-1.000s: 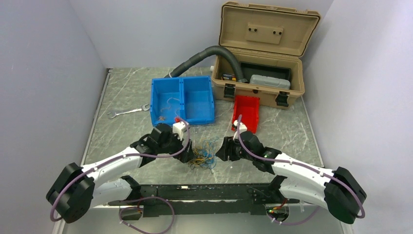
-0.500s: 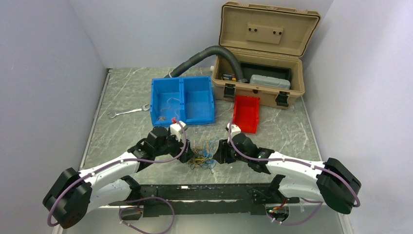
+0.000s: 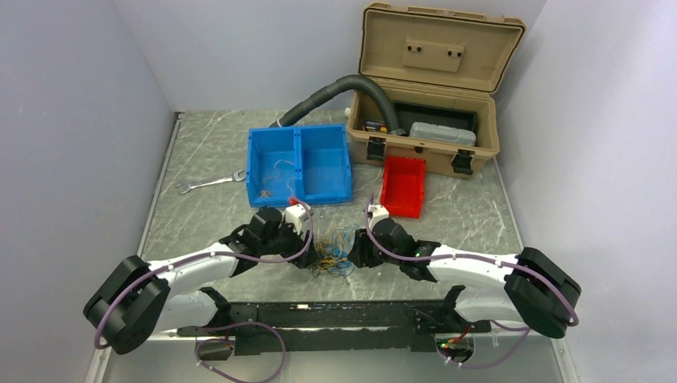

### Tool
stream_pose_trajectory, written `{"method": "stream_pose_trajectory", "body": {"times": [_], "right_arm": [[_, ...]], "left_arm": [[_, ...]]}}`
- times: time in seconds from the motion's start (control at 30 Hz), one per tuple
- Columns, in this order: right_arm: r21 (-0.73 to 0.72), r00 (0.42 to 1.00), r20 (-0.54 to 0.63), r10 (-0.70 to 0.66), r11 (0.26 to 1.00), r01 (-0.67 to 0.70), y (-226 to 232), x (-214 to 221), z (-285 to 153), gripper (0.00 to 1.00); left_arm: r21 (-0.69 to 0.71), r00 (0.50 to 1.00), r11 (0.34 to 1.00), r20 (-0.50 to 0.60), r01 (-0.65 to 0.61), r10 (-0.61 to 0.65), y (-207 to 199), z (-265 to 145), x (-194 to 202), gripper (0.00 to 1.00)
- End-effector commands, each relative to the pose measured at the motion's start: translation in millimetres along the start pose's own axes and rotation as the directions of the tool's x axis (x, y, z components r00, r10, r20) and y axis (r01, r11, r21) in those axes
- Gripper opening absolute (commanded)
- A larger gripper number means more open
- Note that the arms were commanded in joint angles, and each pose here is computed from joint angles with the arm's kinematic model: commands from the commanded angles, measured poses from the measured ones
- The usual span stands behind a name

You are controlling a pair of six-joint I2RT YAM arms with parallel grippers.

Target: Untangle the cables

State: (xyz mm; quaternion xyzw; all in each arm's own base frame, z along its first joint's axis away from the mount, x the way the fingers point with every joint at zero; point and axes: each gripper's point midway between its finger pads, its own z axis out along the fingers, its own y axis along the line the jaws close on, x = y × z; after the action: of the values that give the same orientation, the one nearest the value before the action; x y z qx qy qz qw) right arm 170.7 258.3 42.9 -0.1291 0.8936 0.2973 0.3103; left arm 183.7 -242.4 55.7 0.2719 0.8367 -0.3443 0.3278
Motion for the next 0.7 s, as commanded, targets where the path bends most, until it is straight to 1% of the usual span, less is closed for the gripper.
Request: {"method": "stream_pose_trajectory", "body": {"times": [0.0, 0.1, 0.13, 0.23, 0.27, 0.33, 0.43, 0.47, 0.57, 0.67], "right_arm": [[-0.02, 0.998, 0.063, -0.014, 1.0, 0.015, 11, -20, 6, 0.41], [-0.024, 0.998, 0.054, -0.013, 1.0, 0.014, 12, -18, 10, 0.39], [-0.02, 0.999, 0.051, -0.012, 1.0, 0.013, 12, -18, 12, 0.36], [-0.007, 0.999, 0.049, -0.005, 1.0, 0.005, 12, -20, 15, 0.21], [-0.009, 0.999, 0.053, 0.0, 1.0, 0.0, 13, -22, 15, 0.16], [-0.011, 0.998, 0.07, 0.008, 1.0, -0.007, 15, -26, 12, 0.1], [0.027, 0.993, 0.115, 0.025, 0.999, -0.029, 11, -38, 0, 0.0], [0.054, 0.99, 0.134, 0.034, 0.998, -0.041, 7, -43, -5, 0.0], [0.177, 0.981, 0.184, 0.068, 0.979, -0.102, -14, -51, -23, 0.0], [0.3, 0.969, 0.228, 0.09, 0.941, -0.158, -37, -56, -45, 0.0]], "left_arm": [[0.049, 1.0, 0.999, 0.009, -0.021, 0.021, -10, 6, -15, 0.69], [0.062, 0.999, 0.998, -0.032, -0.009, 0.011, -10, 11, -9, 0.65], [0.067, 0.999, 0.998, -0.041, -0.005, 0.007, -10, 13, -9, 0.64], [0.077, 0.997, 0.997, -0.075, 0.007, -0.001, -11, 18, -5, 0.58], [0.075, 0.997, 0.997, -0.083, 0.01, -0.004, -10, 19, -4, 0.53], [0.072, 0.995, 0.997, -0.099, 0.017, -0.01, -9, 21, -3, 0.38], [0.054, 0.994, 0.998, -0.106, 0.022, -0.016, -6, 22, -3, 0.09], [0.037, 0.994, 0.999, -0.103, 0.021, -0.017, -4, 21, -3, 0.01], [-0.034, 0.997, 0.999, -0.07, 0.017, -0.019, 6, 15, -9, 0.0], [-0.124, 1.0, 0.992, -0.02, 0.021, -0.023, 19, 5, -14, 0.0]]}}
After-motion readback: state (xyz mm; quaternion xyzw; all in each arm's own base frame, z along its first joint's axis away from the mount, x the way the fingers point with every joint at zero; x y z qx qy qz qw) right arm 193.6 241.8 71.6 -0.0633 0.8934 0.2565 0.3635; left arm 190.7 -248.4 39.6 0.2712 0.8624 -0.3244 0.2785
